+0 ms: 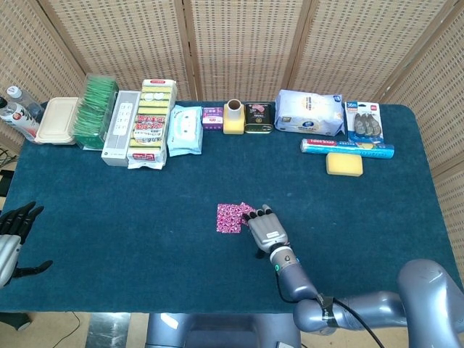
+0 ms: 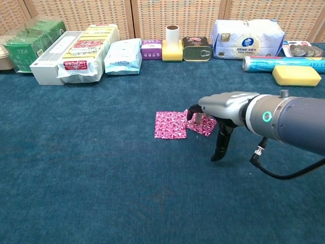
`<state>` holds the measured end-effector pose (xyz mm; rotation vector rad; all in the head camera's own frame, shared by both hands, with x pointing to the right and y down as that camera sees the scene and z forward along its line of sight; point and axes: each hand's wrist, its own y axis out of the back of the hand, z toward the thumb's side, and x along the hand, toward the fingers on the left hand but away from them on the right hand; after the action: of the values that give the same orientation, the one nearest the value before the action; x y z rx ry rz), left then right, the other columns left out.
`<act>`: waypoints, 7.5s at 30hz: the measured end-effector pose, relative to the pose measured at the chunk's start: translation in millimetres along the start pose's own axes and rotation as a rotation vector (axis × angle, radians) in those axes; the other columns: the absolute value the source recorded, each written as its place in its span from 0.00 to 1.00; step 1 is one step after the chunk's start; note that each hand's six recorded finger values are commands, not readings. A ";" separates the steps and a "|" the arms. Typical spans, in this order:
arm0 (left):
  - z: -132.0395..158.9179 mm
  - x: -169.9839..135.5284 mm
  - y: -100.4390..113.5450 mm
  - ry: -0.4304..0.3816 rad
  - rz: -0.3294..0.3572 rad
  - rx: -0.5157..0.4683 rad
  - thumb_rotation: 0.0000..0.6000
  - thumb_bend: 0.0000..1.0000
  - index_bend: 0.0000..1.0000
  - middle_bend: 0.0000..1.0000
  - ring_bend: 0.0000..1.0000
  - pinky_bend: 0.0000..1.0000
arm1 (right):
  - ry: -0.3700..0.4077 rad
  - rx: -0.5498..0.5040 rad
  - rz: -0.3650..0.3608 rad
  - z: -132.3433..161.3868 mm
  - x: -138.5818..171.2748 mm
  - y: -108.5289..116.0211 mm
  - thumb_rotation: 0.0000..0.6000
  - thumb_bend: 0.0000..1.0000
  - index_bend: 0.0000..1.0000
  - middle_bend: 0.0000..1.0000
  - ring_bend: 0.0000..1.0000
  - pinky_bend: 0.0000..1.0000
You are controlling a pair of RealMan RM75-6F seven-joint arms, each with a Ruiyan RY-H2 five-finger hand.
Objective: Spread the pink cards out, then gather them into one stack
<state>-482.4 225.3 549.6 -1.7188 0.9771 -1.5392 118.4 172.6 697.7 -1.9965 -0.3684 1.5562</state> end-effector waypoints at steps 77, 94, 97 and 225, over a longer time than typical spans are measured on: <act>2.2 0.9 -2.4 0.000 -0.008 0.005 1.00 0.03 0.00 0.00 0.00 0.04 | 0.004 -0.001 0.075 -12.9 35.7 -23.3 1.00 0.00 0.18 0.21 0.22 0.07; 1.6 0.1 -1.5 0.002 -0.006 0.000 1.00 0.03 0.00 0.00 0.00 0.04 | 0.011 0.058 0.044 -23.4 63.5 -9.5 1.00 0.00 0.20 0.23 0.29 0.09; 2.0 0.0 -1.9 0.000 -0.007 0.001 1.00 0.03 0.00 0.00 0.00 0.03 | 0.030 0.054 0.032 -19.2 65.8 -6.4 1.00 0.00 0.20 0.23 0.29 0.09; 0.9 4.1 -4.0 0.001 -0.035 -0.015 1.00 0.03 0.00 0.00 0.00 0.04 | -0.127 -0.144 -0.043 -61.8 30.2 -6.8 1.00 0.02 0.19 0.22 0.07 0.05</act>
<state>-480.8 223.9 555.1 -1.7544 0.9667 -1.5585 186.5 177.7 687.4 -1.9876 -0.5857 1.6754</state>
